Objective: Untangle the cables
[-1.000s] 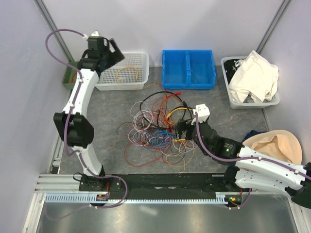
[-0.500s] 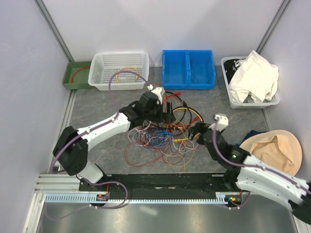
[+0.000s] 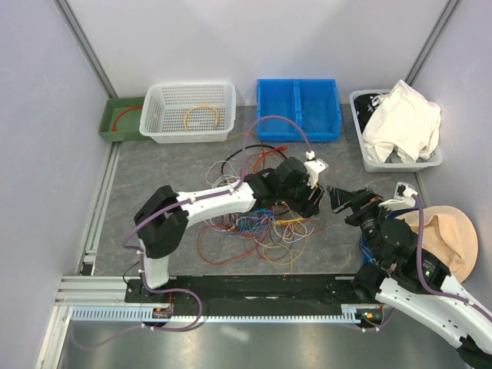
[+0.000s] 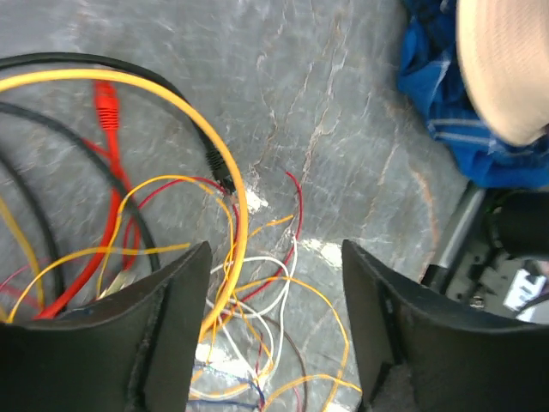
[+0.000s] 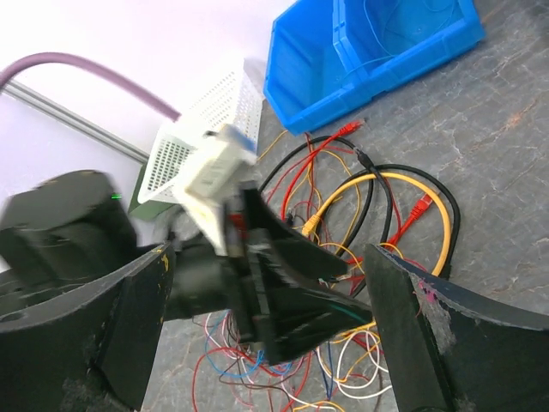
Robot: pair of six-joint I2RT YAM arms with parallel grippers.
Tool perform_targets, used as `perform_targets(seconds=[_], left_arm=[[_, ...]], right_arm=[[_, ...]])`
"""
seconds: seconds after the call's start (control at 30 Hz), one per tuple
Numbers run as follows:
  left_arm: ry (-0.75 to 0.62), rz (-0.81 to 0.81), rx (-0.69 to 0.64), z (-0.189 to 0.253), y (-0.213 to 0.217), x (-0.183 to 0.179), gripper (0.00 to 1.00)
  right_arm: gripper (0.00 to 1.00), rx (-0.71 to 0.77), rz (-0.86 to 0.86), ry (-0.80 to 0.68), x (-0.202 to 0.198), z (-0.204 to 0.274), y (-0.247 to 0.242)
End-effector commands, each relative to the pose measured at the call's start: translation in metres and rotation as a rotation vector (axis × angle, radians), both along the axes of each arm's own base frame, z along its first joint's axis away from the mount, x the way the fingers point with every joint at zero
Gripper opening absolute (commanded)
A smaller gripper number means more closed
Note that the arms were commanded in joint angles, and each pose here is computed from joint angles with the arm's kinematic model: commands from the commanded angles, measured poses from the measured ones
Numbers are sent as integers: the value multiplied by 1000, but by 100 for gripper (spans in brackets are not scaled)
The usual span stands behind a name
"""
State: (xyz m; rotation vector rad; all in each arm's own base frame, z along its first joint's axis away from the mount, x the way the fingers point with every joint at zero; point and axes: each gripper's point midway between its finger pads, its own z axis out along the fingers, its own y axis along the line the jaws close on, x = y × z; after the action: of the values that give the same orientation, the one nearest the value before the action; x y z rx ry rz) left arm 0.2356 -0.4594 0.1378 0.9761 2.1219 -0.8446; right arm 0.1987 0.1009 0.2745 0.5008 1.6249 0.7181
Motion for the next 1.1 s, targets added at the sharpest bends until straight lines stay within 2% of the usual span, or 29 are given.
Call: perform_targets(seconds=[0.0,0.13,0.23,0.33,0.37,0.4,0.53,0.57,0.6,0.63,0.67,0.7,0.8,0.83,0.93,1.07], left_arm=[[-34,-67,95,-26,-3,2,66],[-23,-56,178,-56,3,4,65],[-15,-60,216,-69,7,4,59],[-5,-59,257,-85,11,3,57],[2,-55,274,-93,12,4,47],[3,-51,280,-93,13,4,41],[-26,-30,260,-76,17,5,34],[-44,-24,262,-71,19,6,24],[-66,-14,234,-51,21,8,19],[-80,-4,225,-41,24,8,6],[-89,4,208,-27,28,6,2],[-125,23,149,8,33,5,2],[-191,61,48,67,52,0,2],[-251,87,-39,114,66,-5,2],[-358,121,-141,172,103,-17,2],[-437,147,-258,225,142,-36,2]], right_arm=[[98,-43,15,14,-6,-1,-5],[98,-37,16,1,-9,-1,-8],[98,-47,15,3,-8,-2,-8],[98,-62,21,14,-6,-5,-5],[98,-66,21,18,-5,-6,-4],[98,-67,24,21,-5,-7,-3],[98,-72,23,22,-5,-10,-2],[98,-72,22,22,-4,-10,-2],[98,-74,25,22,-4,-10,-2],[98,-73,25,21,-4,-10,-1],[98,-75,32,22,-4,-11,1],[98,-77,36,24,-4,-12,2],[98,-99,38,32,-1,-16,5],[98,-110,42,39,1,-18,8],[98,-122,61,42,4,-21,16],[98,-124,99,33,9,-21,31]])
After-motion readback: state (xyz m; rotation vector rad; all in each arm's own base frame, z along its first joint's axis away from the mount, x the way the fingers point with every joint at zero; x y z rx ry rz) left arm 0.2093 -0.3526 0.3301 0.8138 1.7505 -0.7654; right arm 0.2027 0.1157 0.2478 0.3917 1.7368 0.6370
